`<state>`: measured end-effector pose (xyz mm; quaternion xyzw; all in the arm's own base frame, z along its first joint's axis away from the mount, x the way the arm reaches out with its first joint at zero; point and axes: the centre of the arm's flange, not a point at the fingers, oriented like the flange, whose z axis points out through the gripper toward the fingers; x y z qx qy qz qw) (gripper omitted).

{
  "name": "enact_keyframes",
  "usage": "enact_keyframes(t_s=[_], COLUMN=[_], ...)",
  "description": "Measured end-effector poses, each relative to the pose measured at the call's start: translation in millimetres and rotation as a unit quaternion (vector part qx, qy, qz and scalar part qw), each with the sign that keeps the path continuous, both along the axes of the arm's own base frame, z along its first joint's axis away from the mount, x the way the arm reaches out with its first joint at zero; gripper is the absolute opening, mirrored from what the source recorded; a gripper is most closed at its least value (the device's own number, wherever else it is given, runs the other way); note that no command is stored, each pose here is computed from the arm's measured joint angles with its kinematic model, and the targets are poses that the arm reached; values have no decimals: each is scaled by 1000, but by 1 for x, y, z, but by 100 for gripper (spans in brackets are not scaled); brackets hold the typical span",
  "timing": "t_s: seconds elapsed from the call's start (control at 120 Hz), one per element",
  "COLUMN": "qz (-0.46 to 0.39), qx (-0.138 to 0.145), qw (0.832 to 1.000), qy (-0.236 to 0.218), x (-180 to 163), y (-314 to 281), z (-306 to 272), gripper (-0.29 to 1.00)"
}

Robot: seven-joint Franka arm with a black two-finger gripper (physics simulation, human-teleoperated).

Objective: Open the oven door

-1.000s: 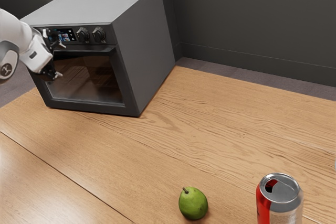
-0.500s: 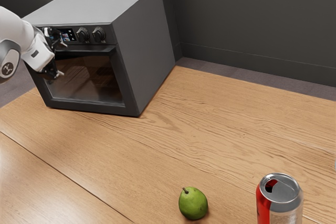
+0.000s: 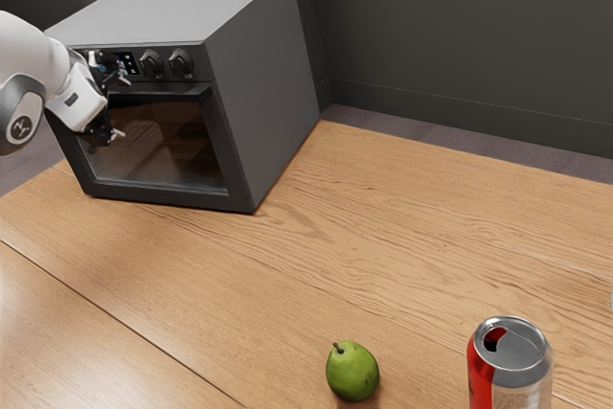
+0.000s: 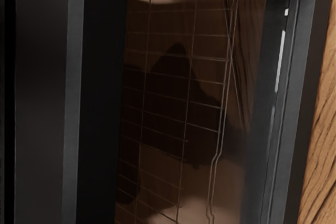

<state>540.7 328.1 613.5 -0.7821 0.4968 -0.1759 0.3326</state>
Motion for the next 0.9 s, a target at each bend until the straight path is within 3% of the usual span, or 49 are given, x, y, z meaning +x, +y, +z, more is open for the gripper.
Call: enact_keyframes(t_s=[0.9], qz=[3], qx=[-3], qw=[1000], qy=[10], x=[-1], y=[-1], z=[-4], gripper=[71])
